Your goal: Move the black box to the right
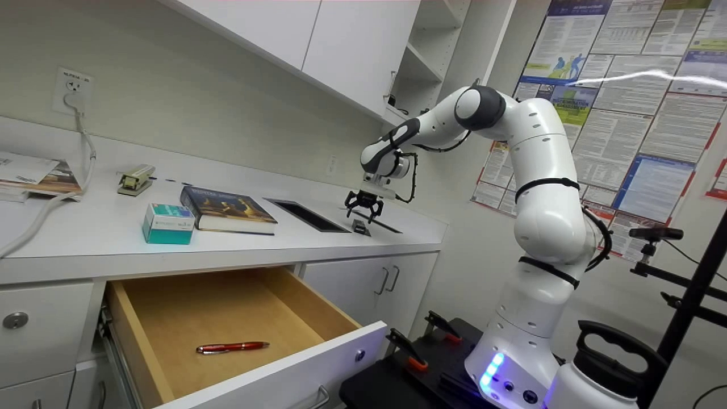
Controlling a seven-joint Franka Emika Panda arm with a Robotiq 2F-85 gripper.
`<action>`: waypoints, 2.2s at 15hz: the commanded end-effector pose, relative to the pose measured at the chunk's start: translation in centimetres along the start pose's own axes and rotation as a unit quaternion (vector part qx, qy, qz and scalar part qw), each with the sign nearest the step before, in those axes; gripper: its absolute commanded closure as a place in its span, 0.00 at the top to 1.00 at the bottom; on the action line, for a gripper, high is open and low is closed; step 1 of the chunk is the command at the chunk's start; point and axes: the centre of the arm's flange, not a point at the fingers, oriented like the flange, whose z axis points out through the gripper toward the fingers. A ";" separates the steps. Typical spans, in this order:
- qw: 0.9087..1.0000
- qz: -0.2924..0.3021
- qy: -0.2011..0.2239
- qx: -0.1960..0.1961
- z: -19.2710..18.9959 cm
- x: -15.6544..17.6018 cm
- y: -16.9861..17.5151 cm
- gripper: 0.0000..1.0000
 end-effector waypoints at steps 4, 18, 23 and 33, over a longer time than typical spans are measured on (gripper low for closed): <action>1.000 0.017 -0.018 -0.002 1.3 2.2 0.2 0.66; 0.987 -0.155 -0.024 -0.031 -1.7 4.6 0.9 0.17; 0.956 -0.293 -0.028 -0.006 -2.6 8.8 1.2 0.17; 0.931 -0.363 -0.039 -0.008 -1.2 10.6 2.0 0.17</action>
